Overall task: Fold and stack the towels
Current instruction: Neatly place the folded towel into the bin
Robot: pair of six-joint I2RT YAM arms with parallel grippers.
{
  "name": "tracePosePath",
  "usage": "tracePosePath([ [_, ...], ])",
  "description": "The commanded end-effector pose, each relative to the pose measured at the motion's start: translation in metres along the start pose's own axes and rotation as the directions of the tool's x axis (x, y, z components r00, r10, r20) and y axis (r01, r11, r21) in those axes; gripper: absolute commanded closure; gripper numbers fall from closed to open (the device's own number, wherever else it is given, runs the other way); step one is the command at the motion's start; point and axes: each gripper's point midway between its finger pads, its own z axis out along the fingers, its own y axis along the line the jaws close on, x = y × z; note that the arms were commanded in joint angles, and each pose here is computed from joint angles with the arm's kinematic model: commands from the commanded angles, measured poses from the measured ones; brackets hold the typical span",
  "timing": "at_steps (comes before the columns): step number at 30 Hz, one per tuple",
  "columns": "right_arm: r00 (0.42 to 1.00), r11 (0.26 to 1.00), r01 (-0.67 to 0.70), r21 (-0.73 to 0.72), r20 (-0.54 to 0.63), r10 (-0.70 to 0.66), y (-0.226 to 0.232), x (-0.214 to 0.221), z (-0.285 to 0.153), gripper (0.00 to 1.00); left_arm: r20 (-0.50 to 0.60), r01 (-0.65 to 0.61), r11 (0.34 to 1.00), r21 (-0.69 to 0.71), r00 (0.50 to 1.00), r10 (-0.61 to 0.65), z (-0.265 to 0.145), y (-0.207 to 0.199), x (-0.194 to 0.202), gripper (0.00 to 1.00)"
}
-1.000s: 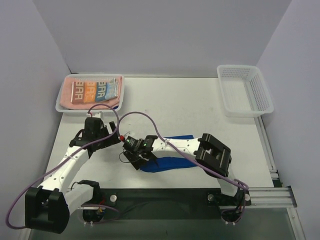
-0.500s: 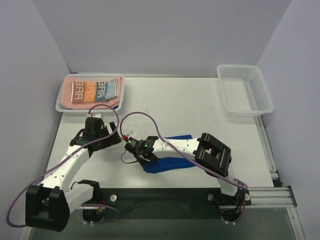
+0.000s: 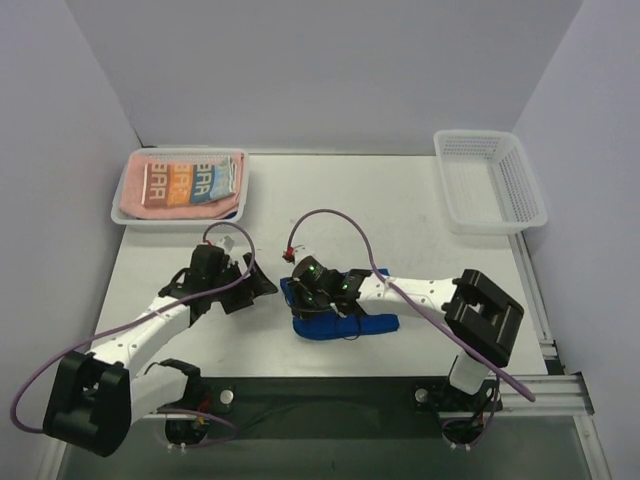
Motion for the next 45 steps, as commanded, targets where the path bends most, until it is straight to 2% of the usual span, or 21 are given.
tracePosePath([
  [1, 0.990, 0.990, -0.044, -0.134, 0.127, 0.062, 0.027, -0.032, -0.016, 1.00, 0.025, 0.027, 0.992, 0.125, 0.999, -0.030, 0.007, -0.039, -0.004, 0.03],
  [8, 0.988, 0.984, -0.054, -0.171, 0.133, 0.077, 0.030, -0.030, -0.013, 1.00, -0.033, 0.061, 0.994, 0.091, 0.998, -0.058, 0.032, -0.035, 0.019, 0.03],
  [19, 0.984, 0.983, -0.088, -0.164, 0.141, 0.112, 0.026, -0.032, -0.005, 1.00, -0.020, 0.108, 0.991, 0.075, 0.994, -0.107, 0.049, -0.040, 0.035, 0.02],
  [24, 0.983, 0.980, -0.092, -0.176, 0.140, 0.118, 0.029, -0.034, -0.004, 1.00, -0.005, 0.111, 0.993, 0.051, 0.994, -0.111, 0.056, -0.033, 0.046, 0.07],
  [31, 0.982, 0.978, -0.105, -0.179, 0.140, 0.131, 0.028, -0.032, -0.001, 1.00, 0.010, 0.129, 0.989, 0.066, 0.991, -0.130, 0.057, -0.038, 0.049, 0.36],
  [32, 0.982, 0.979, -0.103, -0.179, 0.140, 0.129, 0.028, -0.032, -0.001, 1.00, 0.014, 0.130, 0.989, 0.066, 0.991, -0.131, 0.057, -0.038, 0.049, 0.47],
  [34, 0.981, 0.979, -0.103, -0.175, 0.143, 0.128, 0.027, -0.032, -0.001, 1.00, 0.028, 0.133, 0.989, 0.064, 0.991, -0.135, 0.056, -0.036, 0.048, 0.58],
  [35, 0.981, 0.979, -0.104, -0.175, 0.143, 0.129, 0.027, -0.033, -0.001, 1.00, 0.032, 0.131, 0.989, 0.065, 0.990, -0.134, 0.055, -0.036, 0.048, 0.69],
  [36, 0.982, 0.980, -0.098, -0.175, 0.145, 0.125, 0.028, -0.033, -0.002, 1.00, 0.039, 0.130, 0.990, 0.062, 0.990, -0.132, 0.054, -0.034, 0.047, 0.76],
  [38, 0.982, 0.981, -0.092, -0.171, 0.147, 0.117, 0.027, -0.033, -0.002, 0.92, 0.048, 0.116, 0.991, 0.063, 0.992, -0.119, 0.052, -0.035, 0.045, 0.85],
  [39, 0.983, 0.983, -0.082, -0.166, 0.147, 0.107, 0.026, -0.032, -0.001, 0.85, 0.055, 0.096, 0.993, 0.066, 0.993, -0.100, 0.051, -0.036, 0.043, 0.96],
  [40, 0.983, 0.983, -0.077, -0.166, 0.151, 0.102, 0.026, -0.033, -0.003, 0.69, 0.065, 0.083, 0.994, 0.071, 0.994, -0.087, 0.051, -0.039, 0.039, 0.98],
  [42, 0.985, 0.987, -0.064, -0.147, 0.150, 0.087, 0.022, -0.031, -0.006, 0.56, 0.068, 0.035, 0.997, 0.063, 0.997, -0.039, 0.050, -0.039, 0.038, 0.99],
  [43, 0.984, 0.988, -0.056, -0.145, 0.160, 0.079, 0.023, -0.033, -0.011, 0.46, 0.075, 0.017, 0.998, 0.062, 0.997, -0.022, 0.049, -0.041, 0.035, 1.00],
  [45, 0.986, 0.994, -0.036, -0.107, 0.158, 0.053, 0.013, -0.031, -0.017, 0.40, 0.083, -0.046, 0.997, 0.055, 0.996, 0.042, 0.047, -0.045, 0.028, 1.00],
])
